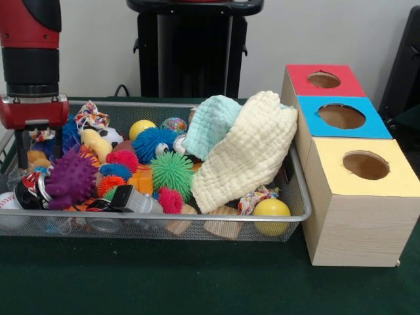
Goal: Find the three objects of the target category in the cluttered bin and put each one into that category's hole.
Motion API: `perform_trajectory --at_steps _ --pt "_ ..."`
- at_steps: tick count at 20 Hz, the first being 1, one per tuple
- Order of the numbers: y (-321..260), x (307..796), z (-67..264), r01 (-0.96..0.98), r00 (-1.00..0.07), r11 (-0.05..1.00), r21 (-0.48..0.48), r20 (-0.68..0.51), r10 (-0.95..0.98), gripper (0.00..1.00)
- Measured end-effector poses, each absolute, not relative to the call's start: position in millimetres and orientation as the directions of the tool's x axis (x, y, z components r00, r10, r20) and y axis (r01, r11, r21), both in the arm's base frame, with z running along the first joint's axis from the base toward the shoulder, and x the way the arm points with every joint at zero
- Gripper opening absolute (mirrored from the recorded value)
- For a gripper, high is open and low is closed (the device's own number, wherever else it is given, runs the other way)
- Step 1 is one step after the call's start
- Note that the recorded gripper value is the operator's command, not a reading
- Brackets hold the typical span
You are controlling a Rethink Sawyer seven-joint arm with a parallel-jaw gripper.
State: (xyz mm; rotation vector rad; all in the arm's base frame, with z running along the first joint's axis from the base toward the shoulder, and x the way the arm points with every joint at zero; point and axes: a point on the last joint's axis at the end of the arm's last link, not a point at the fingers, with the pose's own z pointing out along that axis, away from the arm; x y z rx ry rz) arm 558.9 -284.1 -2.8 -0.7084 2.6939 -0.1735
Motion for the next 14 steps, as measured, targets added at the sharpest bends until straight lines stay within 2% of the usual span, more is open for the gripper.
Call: perform_trajectory --at_steps 14 --pt "-294.3 568.1 -10.5 -0.441 -0.815 0.873 -0.208 -0.314 -0.487 1.0"
